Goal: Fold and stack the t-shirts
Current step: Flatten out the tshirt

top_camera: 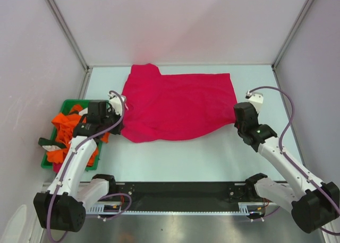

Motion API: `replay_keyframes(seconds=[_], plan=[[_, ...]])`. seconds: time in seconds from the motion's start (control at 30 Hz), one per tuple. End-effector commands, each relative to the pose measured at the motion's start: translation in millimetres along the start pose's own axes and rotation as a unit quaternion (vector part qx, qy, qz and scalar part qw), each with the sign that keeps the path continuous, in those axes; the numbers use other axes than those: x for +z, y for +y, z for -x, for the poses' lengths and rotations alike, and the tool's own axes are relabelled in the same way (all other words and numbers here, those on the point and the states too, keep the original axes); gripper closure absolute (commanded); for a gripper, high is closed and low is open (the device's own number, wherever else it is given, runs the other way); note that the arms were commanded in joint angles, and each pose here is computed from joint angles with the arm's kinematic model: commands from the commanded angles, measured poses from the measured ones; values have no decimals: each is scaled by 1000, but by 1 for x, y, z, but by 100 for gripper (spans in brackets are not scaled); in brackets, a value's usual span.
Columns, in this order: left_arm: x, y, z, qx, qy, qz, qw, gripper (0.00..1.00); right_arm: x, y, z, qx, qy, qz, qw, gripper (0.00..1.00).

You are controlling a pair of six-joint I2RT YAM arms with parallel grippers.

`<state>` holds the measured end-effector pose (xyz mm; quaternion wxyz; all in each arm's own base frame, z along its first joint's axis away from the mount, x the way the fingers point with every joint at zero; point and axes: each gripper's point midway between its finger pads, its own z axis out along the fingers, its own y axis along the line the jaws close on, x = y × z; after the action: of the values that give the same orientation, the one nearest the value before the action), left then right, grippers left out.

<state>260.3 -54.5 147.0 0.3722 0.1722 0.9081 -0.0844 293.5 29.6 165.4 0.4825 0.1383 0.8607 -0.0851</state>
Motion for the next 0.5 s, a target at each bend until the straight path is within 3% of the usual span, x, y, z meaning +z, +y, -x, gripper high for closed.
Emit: replay_keyframes(seconds=[0.0, 0.27, 0.47], plan=[[-12, -7, 8, 11, -18, -14, 1000, 100, -12, -7, -11, 12, 7, -20, 1000, 100], [-30, 0, 23, 16, -24, 7, 1000, 100, -25, -13, -1, -1, 7, -36, 999, 100], [-45, 9, 34, 82, -25, 24, 996, 100, -36, -24, 13, -21, -4, -56, 998, 100]])
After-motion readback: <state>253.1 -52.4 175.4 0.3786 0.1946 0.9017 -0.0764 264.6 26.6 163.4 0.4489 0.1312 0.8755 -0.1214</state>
